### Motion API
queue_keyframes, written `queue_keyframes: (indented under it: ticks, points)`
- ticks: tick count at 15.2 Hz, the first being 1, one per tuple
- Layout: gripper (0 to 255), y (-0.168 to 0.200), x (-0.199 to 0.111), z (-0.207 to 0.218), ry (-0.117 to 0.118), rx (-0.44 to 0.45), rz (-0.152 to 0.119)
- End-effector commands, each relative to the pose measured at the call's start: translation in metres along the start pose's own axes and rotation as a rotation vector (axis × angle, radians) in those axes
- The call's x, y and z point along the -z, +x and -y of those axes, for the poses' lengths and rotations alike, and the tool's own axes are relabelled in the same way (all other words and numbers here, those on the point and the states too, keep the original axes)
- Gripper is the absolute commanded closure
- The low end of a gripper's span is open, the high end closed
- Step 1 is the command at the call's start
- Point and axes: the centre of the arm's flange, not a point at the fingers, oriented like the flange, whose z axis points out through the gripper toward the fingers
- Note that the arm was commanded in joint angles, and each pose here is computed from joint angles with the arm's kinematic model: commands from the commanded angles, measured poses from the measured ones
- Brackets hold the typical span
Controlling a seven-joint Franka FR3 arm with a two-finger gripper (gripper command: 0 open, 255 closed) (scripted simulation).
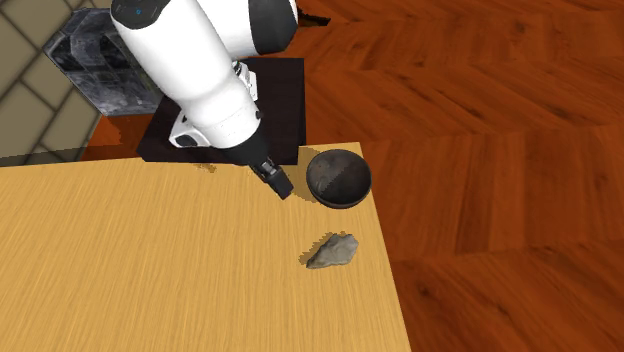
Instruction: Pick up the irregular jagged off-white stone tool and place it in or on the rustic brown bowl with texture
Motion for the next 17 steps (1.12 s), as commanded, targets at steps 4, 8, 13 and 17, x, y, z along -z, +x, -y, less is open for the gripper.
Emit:
queue_keyframes:
  ticks: [4,8,13,17]
  points:
    - [0,0.017,-0.04,0.042,0.053,-0.166,0.016]
    - [0,0.035,-0.07,0.075,0.094,-0.295,0.028]
    - [0,0.063,-0.107,0.114,0.145,-0.455,0.043]
    - [0,0.067,-0.128,0.122,0.152,-0.478,0.045]
